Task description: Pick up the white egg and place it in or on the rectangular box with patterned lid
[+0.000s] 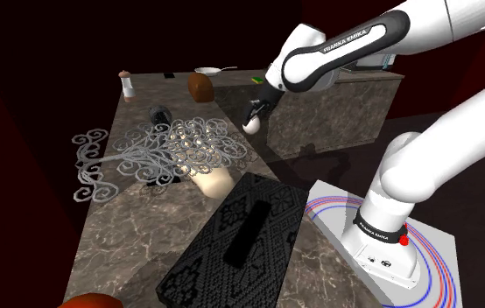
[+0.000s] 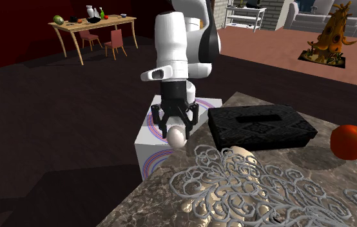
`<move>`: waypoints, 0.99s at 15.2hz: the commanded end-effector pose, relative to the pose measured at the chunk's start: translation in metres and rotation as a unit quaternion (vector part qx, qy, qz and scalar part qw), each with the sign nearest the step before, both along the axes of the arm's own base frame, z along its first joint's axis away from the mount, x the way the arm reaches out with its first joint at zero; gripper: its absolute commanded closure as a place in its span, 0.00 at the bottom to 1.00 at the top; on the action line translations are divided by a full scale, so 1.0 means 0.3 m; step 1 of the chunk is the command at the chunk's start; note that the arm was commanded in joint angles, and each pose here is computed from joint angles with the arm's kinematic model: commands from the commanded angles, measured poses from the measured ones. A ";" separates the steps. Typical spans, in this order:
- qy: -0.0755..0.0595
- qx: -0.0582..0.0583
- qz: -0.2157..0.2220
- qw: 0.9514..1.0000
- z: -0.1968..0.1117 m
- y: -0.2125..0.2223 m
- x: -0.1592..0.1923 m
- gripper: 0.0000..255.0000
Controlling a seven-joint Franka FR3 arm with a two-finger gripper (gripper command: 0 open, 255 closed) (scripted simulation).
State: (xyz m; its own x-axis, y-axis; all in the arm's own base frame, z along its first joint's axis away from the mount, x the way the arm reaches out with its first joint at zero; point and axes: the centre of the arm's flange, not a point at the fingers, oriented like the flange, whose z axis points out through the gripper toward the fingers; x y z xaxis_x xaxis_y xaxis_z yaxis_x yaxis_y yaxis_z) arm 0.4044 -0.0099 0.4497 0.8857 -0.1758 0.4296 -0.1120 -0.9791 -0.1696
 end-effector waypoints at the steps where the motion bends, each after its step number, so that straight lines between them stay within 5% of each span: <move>1: 0.000 0.000 0.000 1.000 0.037 0.000 0.000 1.00; 7: 0.000 0.000 0.000 1.000 0.133 0.000 0.000 1.00; 15: 0.000 0.000 0.000 1.000 0.143 0.286 -0.205 1.00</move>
